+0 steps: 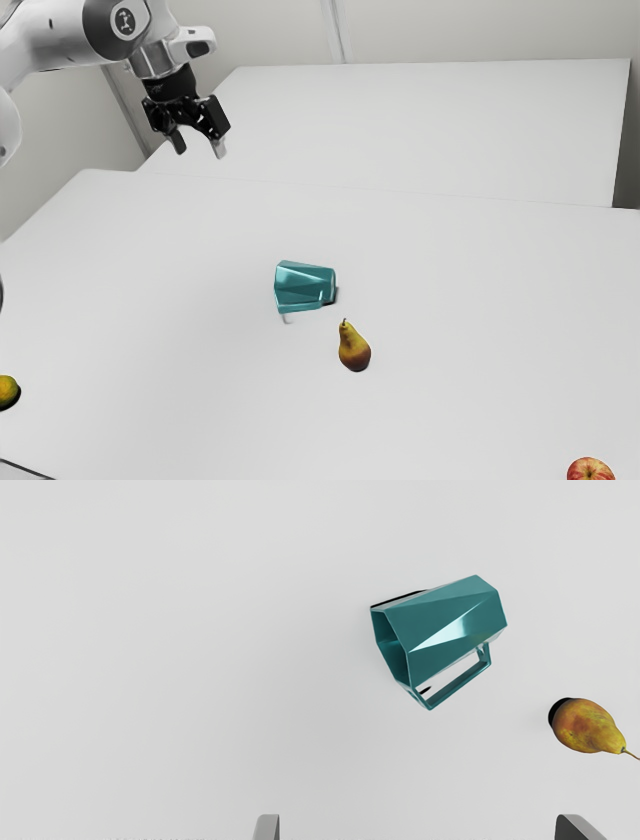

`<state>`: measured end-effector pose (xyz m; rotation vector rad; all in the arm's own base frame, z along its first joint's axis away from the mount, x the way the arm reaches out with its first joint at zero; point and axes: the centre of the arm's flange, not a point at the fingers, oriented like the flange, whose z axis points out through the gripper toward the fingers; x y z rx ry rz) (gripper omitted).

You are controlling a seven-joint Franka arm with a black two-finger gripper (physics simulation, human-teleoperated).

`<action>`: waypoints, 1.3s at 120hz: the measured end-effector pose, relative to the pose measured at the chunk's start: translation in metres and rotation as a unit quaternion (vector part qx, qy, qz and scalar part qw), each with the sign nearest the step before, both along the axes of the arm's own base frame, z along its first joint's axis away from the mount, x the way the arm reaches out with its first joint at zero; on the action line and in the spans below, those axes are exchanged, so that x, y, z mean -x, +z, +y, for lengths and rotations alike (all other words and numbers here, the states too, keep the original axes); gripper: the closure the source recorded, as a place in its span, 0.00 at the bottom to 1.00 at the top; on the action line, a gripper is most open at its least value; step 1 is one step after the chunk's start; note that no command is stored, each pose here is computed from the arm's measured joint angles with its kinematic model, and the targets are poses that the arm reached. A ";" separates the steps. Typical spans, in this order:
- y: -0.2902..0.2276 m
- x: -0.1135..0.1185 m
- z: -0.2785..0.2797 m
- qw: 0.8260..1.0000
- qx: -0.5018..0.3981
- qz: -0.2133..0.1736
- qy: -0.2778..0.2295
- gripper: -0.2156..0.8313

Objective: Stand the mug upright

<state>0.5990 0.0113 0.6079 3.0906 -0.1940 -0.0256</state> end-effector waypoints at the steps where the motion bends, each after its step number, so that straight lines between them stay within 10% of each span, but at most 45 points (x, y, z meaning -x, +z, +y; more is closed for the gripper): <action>1: 0.000 0.000 0.000 1.000 0.000 0.000 0.000 0.21; 49: -0.014 0.010 -0.005 0.999 0.024 0.021 -0.006 0.21; 90: -0.143 0.041 0.003 0.976 0.193 0.058 0.081 0.21; 156: -0.260 0.022 0.022 0.934 0.323 0.012 0.150 0.21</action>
